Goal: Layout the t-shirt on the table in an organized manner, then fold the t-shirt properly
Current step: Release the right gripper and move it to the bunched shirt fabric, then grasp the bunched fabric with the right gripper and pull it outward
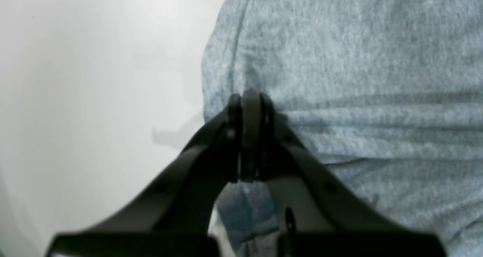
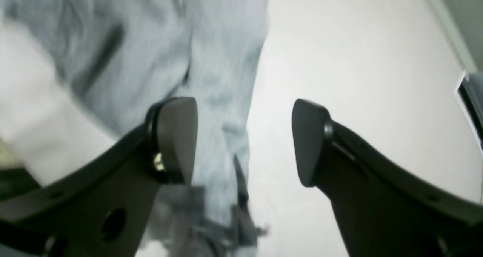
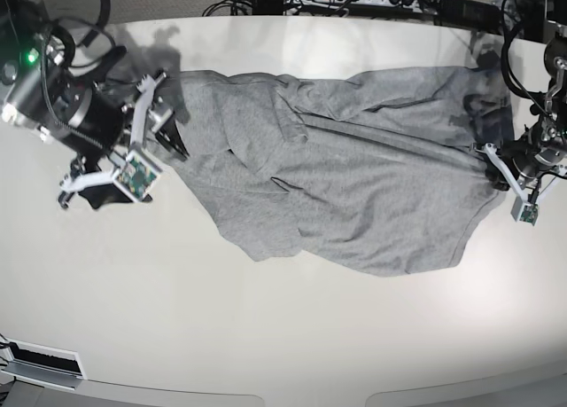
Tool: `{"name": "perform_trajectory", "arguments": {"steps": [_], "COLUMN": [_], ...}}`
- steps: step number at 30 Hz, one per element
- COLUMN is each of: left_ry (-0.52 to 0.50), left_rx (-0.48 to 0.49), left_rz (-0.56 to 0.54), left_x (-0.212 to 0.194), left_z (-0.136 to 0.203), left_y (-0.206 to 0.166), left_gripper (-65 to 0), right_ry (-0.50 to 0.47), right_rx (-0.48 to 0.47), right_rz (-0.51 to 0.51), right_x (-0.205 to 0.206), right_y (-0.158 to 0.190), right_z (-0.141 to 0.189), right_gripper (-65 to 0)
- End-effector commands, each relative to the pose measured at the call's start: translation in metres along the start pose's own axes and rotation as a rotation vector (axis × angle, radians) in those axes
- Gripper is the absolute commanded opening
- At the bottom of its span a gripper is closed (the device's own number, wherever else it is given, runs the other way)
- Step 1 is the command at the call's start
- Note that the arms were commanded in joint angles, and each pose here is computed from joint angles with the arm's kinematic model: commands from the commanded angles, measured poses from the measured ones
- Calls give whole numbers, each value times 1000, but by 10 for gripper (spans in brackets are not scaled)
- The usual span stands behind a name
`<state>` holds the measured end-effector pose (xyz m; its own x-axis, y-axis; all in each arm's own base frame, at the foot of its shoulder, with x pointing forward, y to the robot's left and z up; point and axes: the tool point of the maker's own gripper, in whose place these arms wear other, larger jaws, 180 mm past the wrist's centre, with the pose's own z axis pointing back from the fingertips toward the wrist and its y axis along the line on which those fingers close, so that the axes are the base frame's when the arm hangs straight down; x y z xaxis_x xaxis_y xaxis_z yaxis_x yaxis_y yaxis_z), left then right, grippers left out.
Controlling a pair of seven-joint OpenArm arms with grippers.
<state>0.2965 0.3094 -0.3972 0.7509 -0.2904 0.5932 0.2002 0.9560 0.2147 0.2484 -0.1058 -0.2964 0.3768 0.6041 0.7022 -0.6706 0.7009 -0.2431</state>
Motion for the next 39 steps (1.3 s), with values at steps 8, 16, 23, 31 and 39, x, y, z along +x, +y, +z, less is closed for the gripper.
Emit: {"name": "perform_trajectory", "arguments": {"steps": [8, 16, 23, 31, 39], "left_ry": [-49, -48, -48, -49, -54], "left_rx": [15, 17, 16, 14, -1], "left_rz": [-10, -12, -11, -8, 10], "left_x": [17, 17, 17, 17, 17], "left_z": [5, 5, 5, 5, 3], "left_y": [10, 10, 10, 9, 3], "left_gripper": [-650, -650, -650, -650, -650], "right_ry": [-60, -42, 28, 65, 126], "right_rx": [168, 306, 327, 207, 255], "right_rz": [-184, -300, -360, -340, -372], "right_x": [13, 9, -7, -21, -51], "right_y": [-1, 26, 33, 14, 27], "right_z": [-57, -106, -131, -138, -148], "right_gripper": [-245, -246, -310, -367, -374]}}
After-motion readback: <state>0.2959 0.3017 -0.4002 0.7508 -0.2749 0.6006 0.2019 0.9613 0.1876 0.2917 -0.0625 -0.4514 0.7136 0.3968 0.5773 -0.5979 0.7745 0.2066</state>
